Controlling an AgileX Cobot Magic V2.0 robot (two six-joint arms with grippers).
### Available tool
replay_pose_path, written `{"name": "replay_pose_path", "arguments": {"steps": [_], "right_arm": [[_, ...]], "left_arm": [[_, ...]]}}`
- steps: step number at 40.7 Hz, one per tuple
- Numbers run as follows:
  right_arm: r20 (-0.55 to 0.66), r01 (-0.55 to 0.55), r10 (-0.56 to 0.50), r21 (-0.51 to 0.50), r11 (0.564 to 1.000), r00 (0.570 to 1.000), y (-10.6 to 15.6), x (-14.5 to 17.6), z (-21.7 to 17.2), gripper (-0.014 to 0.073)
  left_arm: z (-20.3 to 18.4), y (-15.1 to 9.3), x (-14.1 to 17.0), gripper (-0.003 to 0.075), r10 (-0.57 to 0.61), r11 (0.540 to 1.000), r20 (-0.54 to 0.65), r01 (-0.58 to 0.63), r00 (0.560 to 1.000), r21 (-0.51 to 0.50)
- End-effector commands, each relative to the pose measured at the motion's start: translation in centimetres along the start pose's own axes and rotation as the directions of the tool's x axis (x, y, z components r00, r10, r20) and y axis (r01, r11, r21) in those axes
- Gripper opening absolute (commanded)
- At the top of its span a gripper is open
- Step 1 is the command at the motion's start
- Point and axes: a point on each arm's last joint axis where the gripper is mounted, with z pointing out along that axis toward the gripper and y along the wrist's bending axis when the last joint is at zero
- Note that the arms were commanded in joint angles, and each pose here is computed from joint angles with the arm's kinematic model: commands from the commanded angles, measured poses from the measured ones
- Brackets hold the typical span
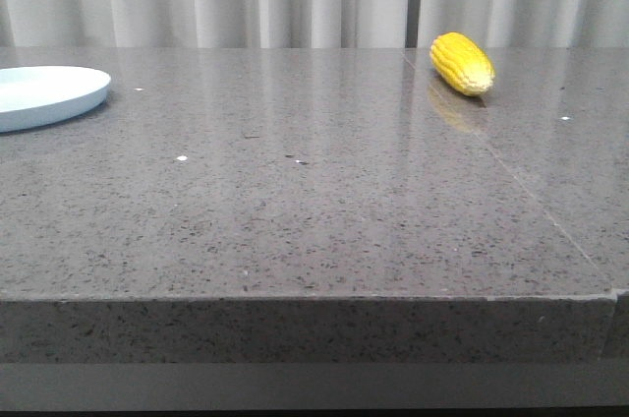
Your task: Place corn on plate with both arms
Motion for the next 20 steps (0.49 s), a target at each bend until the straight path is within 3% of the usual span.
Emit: {"name": "replay_pose_path", "arguments": {"steps": [1,11,20], "right_arm": [[0.099,0.012,-0.012,-0.001,1.000,0.995,0.1,-1.6,-0.4,0.0592],[0.099,0.012,-0.012,-0.001,1.000,0.995,0.1,-1.6,-0.4,0.0592],[0.099,0.012,-0.012,-0.001,1.000,0.995,0.1,-1.6,-0.4,0.0592]], "left_arm": [[0.4,0.1,-1.5,0.0547,-0.008,1.000,0.043,0.008,0.999,-0.004],[3.0,0.3,-3.3,0.0547,0.031,0.999,-0.176,-0.035,0.984,-0.024],[6.4,0.4,-5.3,0.0547,0.030,0.999,-0.239,-0.036,0.971,-0.022]]}}
